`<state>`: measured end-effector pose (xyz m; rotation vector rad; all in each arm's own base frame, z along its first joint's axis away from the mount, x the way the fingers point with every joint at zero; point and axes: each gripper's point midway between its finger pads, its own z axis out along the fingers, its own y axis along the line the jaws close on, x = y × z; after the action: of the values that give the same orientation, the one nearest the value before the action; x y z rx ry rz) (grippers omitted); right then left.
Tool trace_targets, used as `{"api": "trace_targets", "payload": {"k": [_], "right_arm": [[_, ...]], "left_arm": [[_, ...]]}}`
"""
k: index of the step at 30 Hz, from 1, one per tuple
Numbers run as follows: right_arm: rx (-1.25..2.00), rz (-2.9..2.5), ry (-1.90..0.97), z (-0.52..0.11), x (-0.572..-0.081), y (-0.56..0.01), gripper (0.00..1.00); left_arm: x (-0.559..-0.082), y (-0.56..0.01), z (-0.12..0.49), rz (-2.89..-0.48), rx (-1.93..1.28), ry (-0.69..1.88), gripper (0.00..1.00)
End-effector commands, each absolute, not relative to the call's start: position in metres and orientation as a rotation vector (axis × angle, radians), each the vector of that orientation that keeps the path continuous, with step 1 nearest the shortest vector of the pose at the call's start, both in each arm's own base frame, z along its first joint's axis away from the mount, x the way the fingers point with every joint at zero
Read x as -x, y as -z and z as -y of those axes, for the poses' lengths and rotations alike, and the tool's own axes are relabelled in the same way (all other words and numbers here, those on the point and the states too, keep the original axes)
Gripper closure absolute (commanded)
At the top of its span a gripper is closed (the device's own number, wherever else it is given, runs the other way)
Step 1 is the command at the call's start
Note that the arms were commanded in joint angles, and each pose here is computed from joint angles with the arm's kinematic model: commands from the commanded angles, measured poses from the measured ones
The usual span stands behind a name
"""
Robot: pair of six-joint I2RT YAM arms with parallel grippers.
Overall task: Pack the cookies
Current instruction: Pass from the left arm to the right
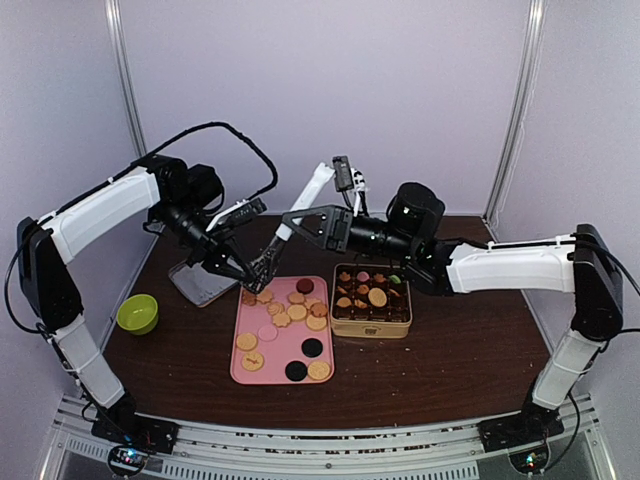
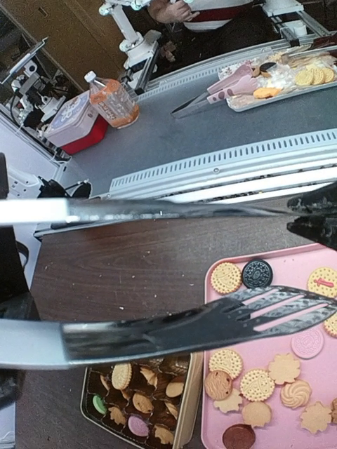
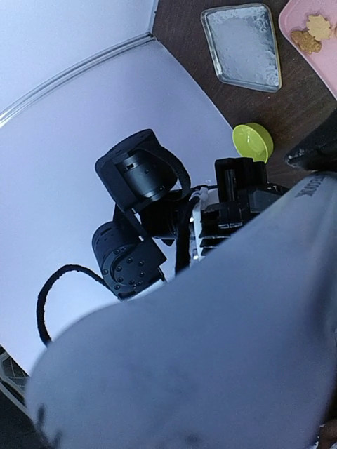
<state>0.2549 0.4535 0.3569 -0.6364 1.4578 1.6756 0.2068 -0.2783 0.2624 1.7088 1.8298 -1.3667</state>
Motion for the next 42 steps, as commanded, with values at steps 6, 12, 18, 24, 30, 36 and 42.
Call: {"api": "trace_targets", "payload": {"k": [6,12,18,24,30,36,42], "right_arm": [[0.781,-1.468,-1.547,-0.439,-0.236,-0.367,0.5],[0.758,-1.443,-1.558,-0.44,-0.239,-0.372,0.48],[0.838,-1.474,-1.565,-0.448,-0.234,-0.369,0.5],[0.926,-1.514,-1.527,-0.448,-0.227,-0.361,0.44],[0.877,-1.466,-1.501,-0.436,-0.234,-0.373,0.45],[0.777,-1.367,-1.544,-0.418,-0.238,-0.395,0.44],[0.83,-1.396,-1.601,-0.423,-0.233,-0.387,0.44]], "left_arm": [[-0.224,-0.249,0.278,-1.884,-1.704,1.196,1.0],[-0.226,-0.244,0.277,-1.902,-1.707,1.174,1.0],[-0.226,-0.237,0.272,-1.923,-1.725,1.135,1.0],[-0.226,-0.228,0.267,-1.939,-1.757,1.086,1.0],[-0.223,-0.228,0.268,-1.937,-1.754,1.114,1.0],[-0.22,-0.231,0.269,-1.926,-1.749,1.146,1.0],[-0.219,-0.234,0.269,-1.913,-1.752,1.154,1.0]]}}
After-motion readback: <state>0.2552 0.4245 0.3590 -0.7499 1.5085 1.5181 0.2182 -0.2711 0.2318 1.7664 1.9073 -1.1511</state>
